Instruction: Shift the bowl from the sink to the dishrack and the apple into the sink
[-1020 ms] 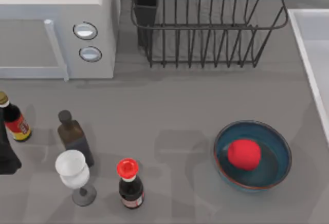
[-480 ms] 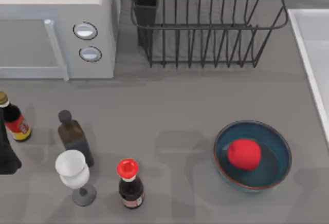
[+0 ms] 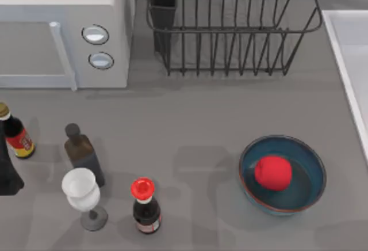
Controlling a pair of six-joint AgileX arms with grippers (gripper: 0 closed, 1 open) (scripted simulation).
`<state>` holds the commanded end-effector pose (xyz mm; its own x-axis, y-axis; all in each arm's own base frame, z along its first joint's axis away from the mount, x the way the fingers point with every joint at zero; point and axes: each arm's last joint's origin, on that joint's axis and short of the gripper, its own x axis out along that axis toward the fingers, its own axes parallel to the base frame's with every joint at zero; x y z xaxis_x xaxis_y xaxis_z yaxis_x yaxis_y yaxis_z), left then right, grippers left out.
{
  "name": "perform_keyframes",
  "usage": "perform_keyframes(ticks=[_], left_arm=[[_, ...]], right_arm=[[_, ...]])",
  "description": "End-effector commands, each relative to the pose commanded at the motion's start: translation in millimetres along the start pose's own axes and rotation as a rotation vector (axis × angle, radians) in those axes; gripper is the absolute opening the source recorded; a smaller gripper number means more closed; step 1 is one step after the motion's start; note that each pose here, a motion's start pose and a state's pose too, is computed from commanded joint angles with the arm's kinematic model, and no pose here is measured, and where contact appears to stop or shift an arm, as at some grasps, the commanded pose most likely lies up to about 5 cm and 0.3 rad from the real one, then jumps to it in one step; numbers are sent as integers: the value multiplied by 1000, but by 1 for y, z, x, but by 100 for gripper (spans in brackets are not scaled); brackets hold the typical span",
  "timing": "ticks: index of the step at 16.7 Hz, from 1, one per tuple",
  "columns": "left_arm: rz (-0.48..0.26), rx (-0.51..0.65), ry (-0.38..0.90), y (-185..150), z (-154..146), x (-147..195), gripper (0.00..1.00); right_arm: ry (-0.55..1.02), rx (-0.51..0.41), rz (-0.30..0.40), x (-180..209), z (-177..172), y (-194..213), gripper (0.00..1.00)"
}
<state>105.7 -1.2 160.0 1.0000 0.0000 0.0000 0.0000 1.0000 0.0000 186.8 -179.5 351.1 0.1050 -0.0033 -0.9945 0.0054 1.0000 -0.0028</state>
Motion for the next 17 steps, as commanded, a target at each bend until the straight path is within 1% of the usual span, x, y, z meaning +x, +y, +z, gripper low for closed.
perform_keyframes(ticks=[2,4,6,9,12,14,16,17], left_arm=[[0,0,0,0,0,0,100],[0,0,0,0,0,0,100],[0,0,0,0,0,0,100],[0,0,0,0,0,0,100],[0,0,0,0,0,0,100],[0,0,0,0,0,0,100],[0,0,0,0,0,0,100],[0,0,0,0,0,0,100]], right_arm=[[-1,-6,-9,1,3,1,0],[-7,-36,-52,5,16,5,0],[-28,-84,-122,11,39,16,0],[-113,-176,-259,20,83,50,0],[-299,-258,-398,24,130,108,0],[-479,-289,-460,21,155,158,0],[-688,-293,-478,13,170,216,0],[-796,-284,-467,8,173,246,0]])
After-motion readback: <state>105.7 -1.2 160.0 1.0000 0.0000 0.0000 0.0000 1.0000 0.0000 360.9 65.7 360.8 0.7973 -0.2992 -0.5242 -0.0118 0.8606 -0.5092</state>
